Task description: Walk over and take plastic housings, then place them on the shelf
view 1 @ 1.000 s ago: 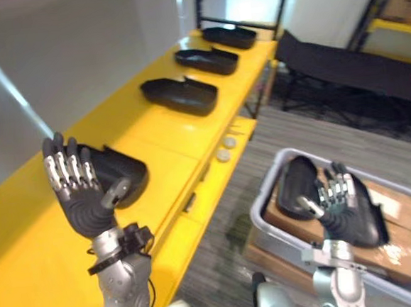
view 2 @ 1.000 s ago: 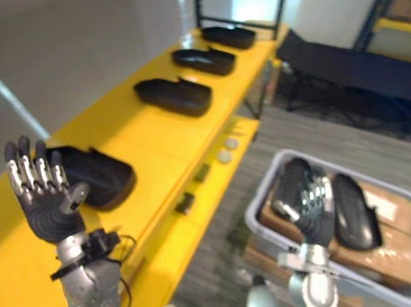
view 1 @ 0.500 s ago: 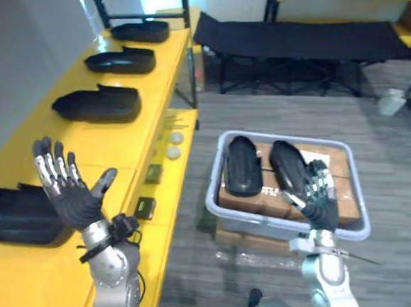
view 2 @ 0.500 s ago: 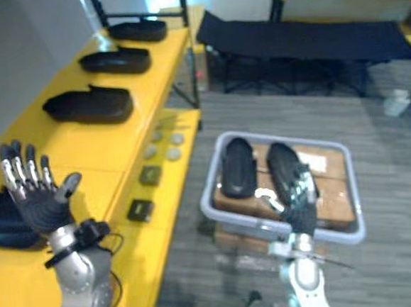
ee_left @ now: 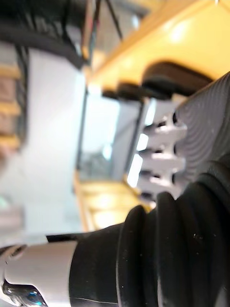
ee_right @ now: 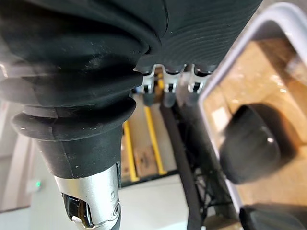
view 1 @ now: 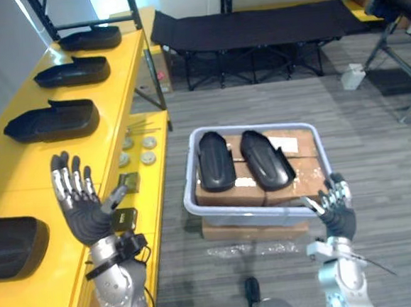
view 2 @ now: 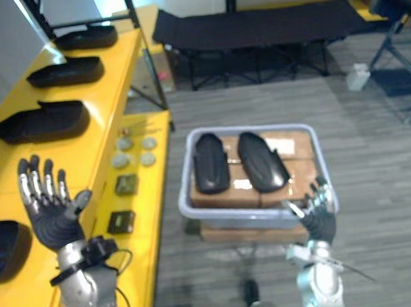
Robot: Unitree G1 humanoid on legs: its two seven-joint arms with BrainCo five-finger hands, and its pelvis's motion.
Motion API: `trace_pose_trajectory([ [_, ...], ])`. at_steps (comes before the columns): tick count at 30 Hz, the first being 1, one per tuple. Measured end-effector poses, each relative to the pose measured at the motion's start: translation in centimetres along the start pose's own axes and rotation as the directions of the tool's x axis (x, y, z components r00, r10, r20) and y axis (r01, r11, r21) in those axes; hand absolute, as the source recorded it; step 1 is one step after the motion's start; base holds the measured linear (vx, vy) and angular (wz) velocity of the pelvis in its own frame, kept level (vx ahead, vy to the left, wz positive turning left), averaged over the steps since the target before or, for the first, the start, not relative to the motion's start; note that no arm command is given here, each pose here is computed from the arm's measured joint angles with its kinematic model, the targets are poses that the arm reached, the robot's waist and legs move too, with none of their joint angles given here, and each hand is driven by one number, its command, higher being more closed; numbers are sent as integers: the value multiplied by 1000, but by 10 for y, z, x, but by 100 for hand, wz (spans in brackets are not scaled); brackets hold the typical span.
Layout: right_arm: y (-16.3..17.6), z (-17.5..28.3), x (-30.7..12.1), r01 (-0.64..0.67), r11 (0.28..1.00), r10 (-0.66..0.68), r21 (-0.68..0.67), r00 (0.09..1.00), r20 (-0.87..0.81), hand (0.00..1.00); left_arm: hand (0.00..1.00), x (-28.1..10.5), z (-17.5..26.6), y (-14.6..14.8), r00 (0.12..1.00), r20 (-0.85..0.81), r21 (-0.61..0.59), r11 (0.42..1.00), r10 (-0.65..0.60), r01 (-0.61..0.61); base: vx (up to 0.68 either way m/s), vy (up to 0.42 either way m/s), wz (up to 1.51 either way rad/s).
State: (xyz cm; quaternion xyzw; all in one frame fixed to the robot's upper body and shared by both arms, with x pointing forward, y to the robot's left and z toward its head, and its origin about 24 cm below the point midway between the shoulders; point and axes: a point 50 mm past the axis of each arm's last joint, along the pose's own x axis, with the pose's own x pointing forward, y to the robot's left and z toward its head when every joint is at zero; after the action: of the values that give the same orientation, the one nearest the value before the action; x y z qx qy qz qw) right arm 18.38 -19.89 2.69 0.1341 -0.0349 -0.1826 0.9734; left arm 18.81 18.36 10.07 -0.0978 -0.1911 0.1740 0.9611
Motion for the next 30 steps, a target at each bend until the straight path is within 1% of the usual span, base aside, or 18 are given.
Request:
trace_pose_trajectory([
  [1,-1,-3,-2,8,1000,-8,5,1000,-24,0,0,-3,-8,-1,998,-54,9,1000,-28,28,5,76,-9],
  [3,-4,-12,-6,16,1000,-16,4,996,-86,0,0,-15,-33,-6,970,-218,3,994,-107,110,4,69,-7],
  [5,-9,-16,-11,34,999,-34,-3,993,-115,0,0,-30,-58,-14,906,-372,-3,977,-201,215,-9,57,28],
  [6,-12,-17,-14,41,999,-42,-12,991,-126,0,0,-38,-72,-19,855,-449,-1,957,-260,291,-19,47,42],
  [7,-14,-17,-12,40,999,-43,-25,991,-129,0,0,-45,-86,-21,799,-525,16,936,-292,353,-19,35,30],
  [9,-16,-17,-6,35,998,-42,-52,992,-122,0,0,-54,-99,-21,742,-590,22,913,-317,408,-17,47,11],
  [10,-20,-13,4,39,996,-48,-82,993,-104,0,0,-59,-106,-22,706,-625,16,899,-332,437,-21,60,4],
  [11,-20,-13,6,41,995,-50,-88,994,-100,0,0,-61,-107,-22,700,-632,16,897,-334,442,-42,71,5],
  [13,-23,-8,25,47,992,-55,-120,996,-69,0,0,-67,-116,-23,650,-674,22,870,-351,492,-73,75,5],
  [17,-17,8,51,85,985,-83,-148,996,17,0,0,-77,-132,-26,563,-747,22,833,-353,552,-92,55,5],
  [19,-15,22,70,138,981,-127,-136,988,87,0,0,-82,-141,-27,525,-776,43,801,-349,597,-62,41,7],
  [22,-15,41,93,204,970,-182,-135,970,159,0,0,-87,-148,-28,496,-795,61,768,-349,638,-69,39,13],
  [24,-22,62,122,304,939,-265,-164,938,223,0,0,-91,-153,-28,472,-811,60,753,-346,655,-69,19,41],
  [25,-24,68,129,328,930,-286,-167,929,236,0,0,-92,-154,-27,469,-814,61,752,-342,656,-73,26,38],
  [27,-28,102,159,407,892,-335,-196,886,320,0,0,-98,-160,-22,444,-837,64,747,-321,661,-78,32,24],
  [28,-29,114,167,432,877,-347,-210,872,346,0,0,-100,-161,-21,439,-841,65,747,-316,662,-97,44,23],
  [30,-43,154,189,532,817,-420,-224,814,402,0,0,-107,-166,-16,424,-852,62,746,-306,663,-123,56,36],
])
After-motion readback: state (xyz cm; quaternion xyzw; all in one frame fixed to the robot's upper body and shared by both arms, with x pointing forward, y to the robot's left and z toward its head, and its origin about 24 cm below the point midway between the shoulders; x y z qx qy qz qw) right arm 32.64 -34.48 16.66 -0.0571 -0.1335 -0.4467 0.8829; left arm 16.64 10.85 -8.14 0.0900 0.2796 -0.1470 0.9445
